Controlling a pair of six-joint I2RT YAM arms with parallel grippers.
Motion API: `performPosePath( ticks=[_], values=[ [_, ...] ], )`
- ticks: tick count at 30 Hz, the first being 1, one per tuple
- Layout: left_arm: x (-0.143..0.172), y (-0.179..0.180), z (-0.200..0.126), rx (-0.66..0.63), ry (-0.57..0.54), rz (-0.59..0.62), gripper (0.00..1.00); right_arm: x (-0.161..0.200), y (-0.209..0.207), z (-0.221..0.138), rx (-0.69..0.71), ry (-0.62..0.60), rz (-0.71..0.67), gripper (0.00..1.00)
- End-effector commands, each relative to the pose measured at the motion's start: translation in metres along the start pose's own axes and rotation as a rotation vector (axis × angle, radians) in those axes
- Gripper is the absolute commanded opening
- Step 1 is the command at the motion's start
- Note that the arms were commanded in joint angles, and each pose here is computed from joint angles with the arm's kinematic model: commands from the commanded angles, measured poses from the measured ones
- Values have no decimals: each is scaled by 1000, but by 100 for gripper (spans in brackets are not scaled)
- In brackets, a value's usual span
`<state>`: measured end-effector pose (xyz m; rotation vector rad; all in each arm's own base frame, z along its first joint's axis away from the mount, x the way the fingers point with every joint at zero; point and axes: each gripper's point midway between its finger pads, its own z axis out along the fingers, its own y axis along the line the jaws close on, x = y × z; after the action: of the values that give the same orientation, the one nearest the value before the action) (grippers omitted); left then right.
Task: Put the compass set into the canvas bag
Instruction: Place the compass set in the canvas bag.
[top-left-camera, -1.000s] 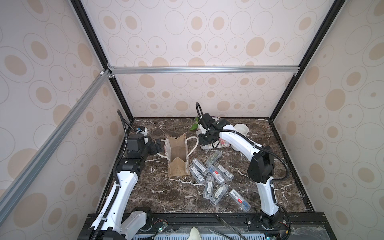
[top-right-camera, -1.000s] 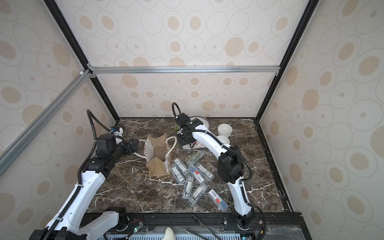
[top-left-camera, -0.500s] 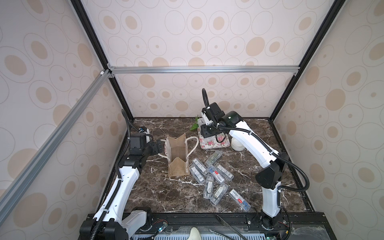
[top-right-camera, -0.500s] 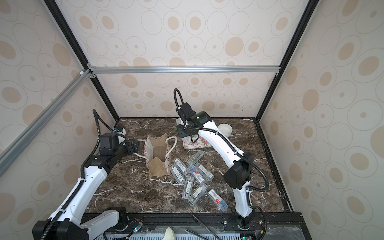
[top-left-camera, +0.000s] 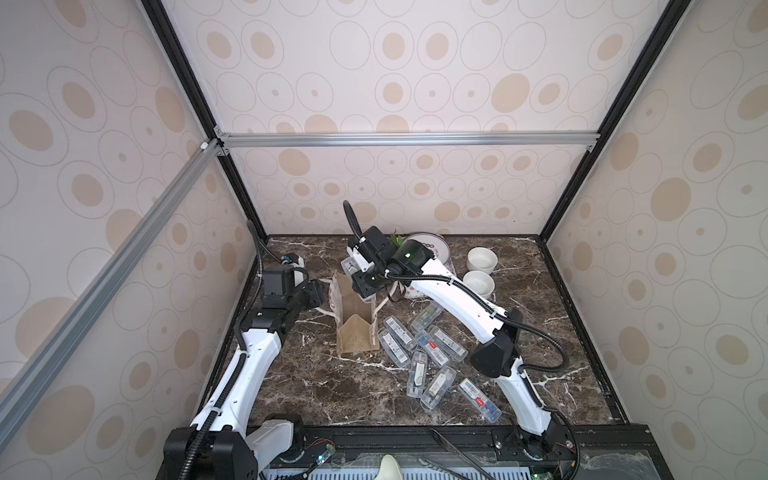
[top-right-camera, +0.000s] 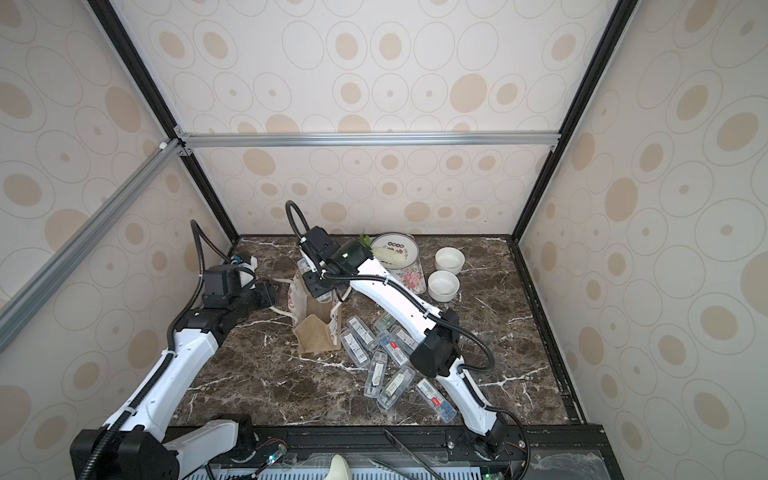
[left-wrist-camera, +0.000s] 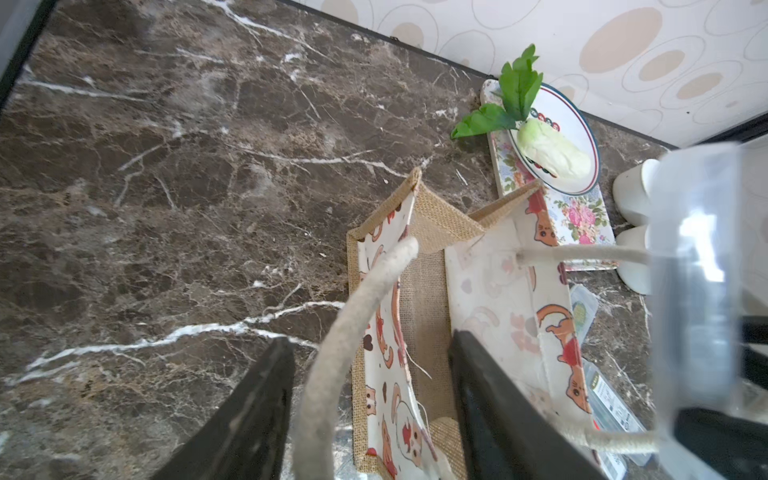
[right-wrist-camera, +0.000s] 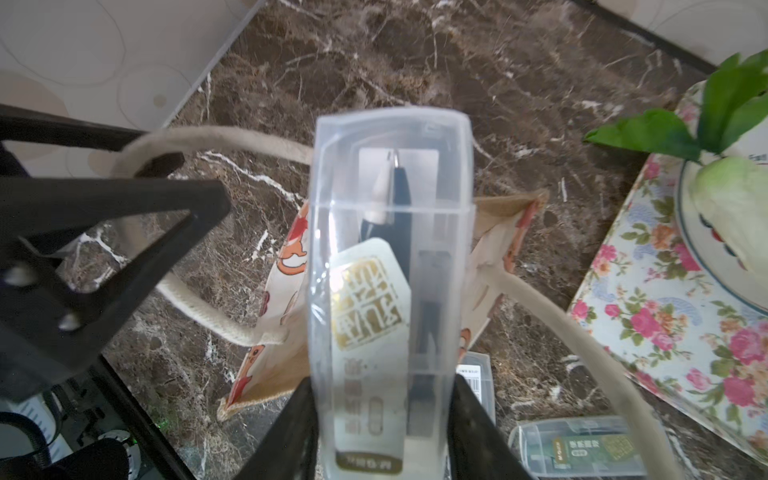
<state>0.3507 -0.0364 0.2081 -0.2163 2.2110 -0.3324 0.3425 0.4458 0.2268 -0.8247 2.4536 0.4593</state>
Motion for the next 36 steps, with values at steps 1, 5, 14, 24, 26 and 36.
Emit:
performPosePath(
  ticks=[1, 5, 14, 24, 26, 36],
  values=[
    [0, -5, -3, 37, -14, -22, 49, -2, 9, 6, -21, -8, -13, 41],
    [3, -7, -4, 62, -19, -42, 36, 3, 3, 25, 24, 10, -36, 41],
    [12, -12, -8, 108, -19, -83, 13, 18, -5, 57, 63, 62, -50, 41],
    [14, -11, -13, 105, -26, -100, 0, 41, -6, 72, 87, 141, -46, 42],
    [13, -12, -14, 108, -31, -103, 0, 51, -8, 78, 94, 175, -49, 43],
    [17, -12, -15, 121, -32, -133, 0, 66, 0, 93, 68, 227, -42, 46]
  ],
)
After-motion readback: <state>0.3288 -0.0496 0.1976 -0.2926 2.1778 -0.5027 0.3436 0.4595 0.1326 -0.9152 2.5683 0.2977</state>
